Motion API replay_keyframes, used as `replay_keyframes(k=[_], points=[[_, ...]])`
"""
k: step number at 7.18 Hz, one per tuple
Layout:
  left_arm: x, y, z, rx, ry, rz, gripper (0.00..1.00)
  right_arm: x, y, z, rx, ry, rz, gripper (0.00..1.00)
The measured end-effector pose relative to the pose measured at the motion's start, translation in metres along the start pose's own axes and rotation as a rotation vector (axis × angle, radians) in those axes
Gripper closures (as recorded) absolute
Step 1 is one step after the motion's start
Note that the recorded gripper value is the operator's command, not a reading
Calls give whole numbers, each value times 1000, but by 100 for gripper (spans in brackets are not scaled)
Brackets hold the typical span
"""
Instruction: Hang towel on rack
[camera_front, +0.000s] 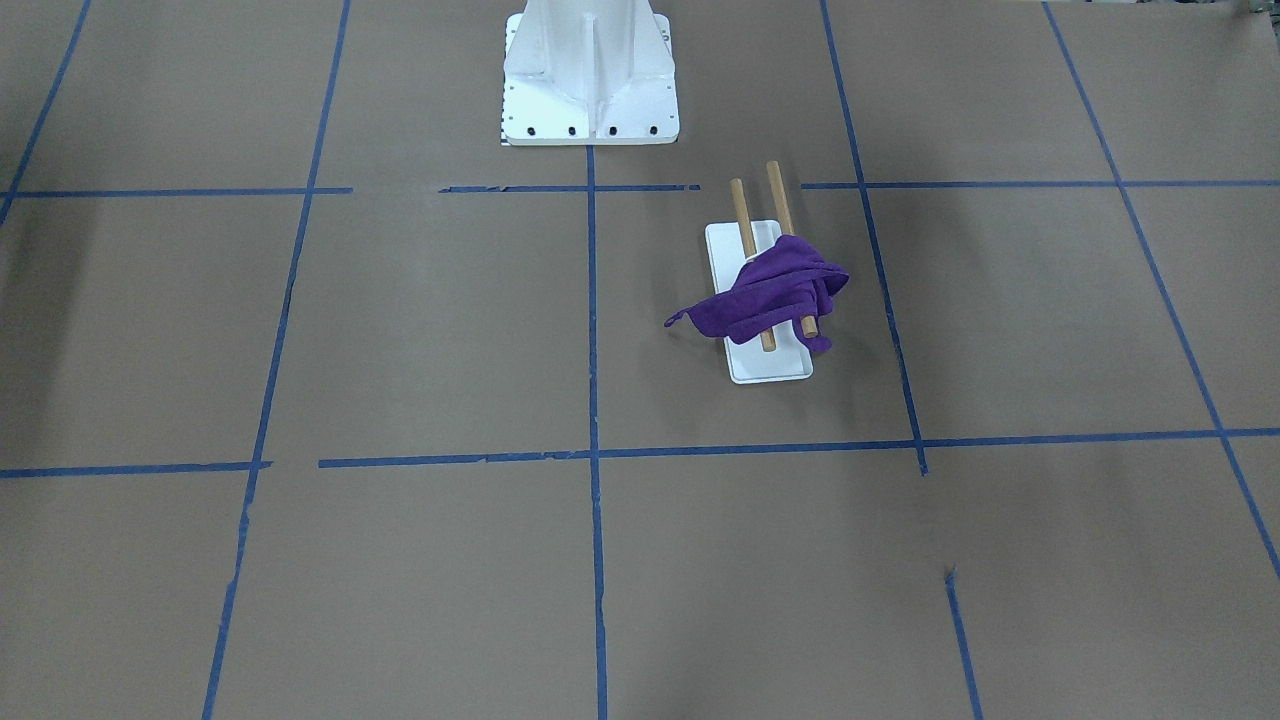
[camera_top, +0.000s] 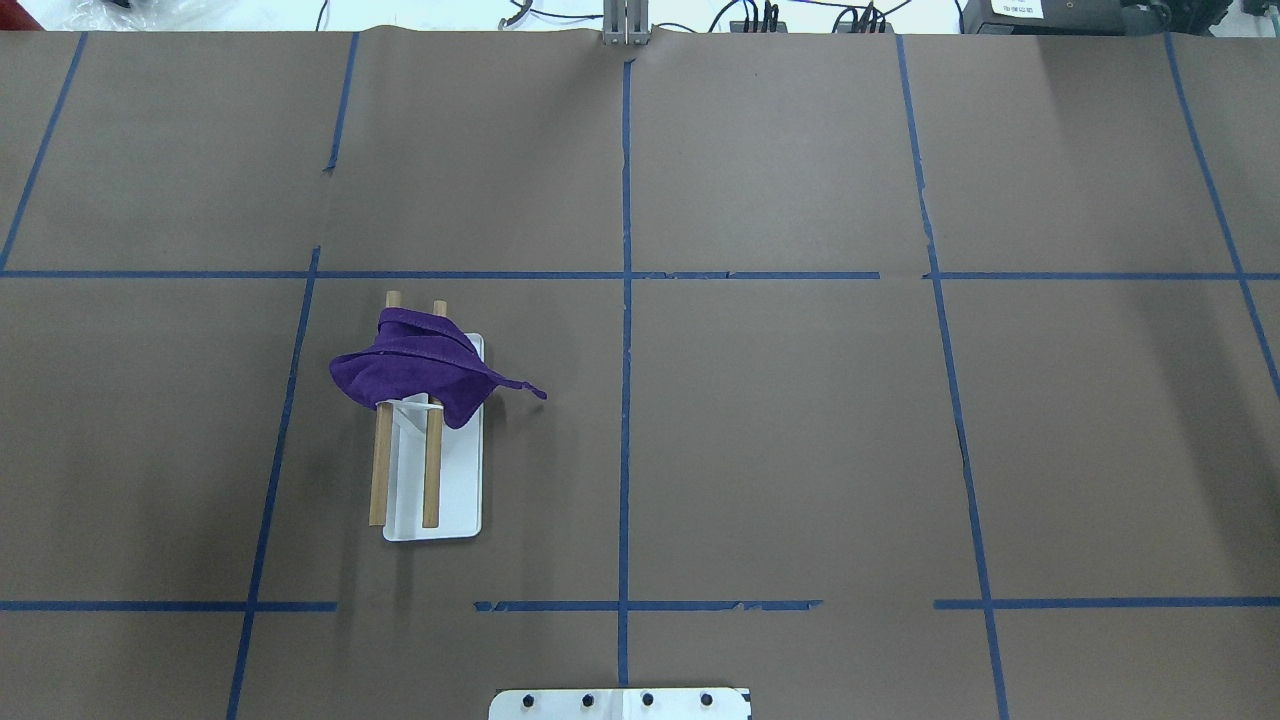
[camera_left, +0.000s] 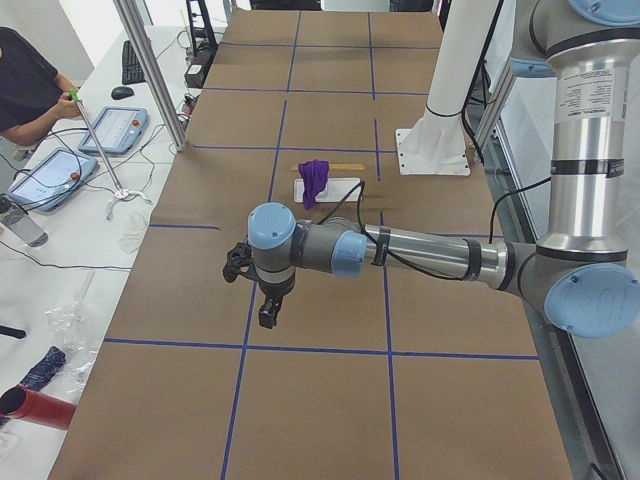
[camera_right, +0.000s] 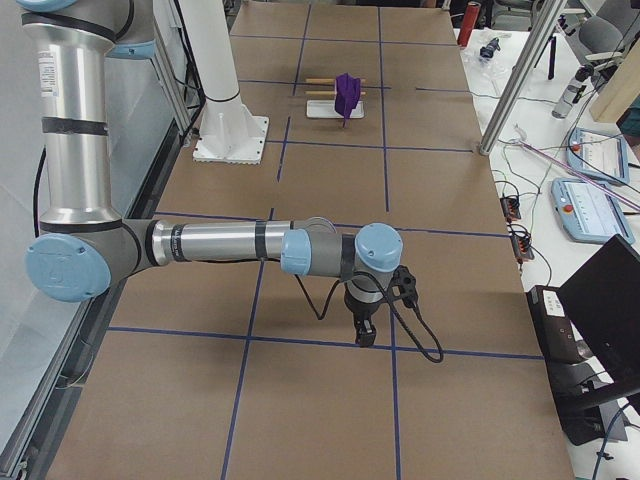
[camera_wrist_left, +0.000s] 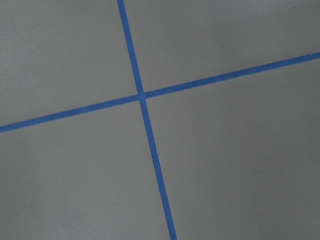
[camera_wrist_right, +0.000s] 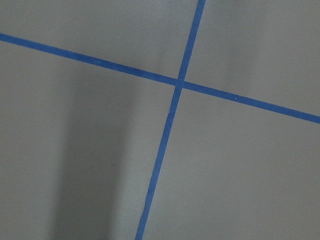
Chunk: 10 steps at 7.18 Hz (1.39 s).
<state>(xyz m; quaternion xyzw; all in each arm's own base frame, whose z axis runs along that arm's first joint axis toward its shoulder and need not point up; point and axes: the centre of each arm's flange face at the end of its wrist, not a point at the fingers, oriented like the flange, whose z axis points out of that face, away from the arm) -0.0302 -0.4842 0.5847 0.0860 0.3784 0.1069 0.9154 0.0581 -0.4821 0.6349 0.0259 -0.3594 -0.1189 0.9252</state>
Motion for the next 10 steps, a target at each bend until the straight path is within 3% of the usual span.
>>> replay_keyframes(k=[6,10], points=[[11,-6,-11,7,-2,11,0,0,12,10,-5,-58,48,0],[17,-9,-16,18,-2,25,0,-2,11,8,-1,-61,50,0]])
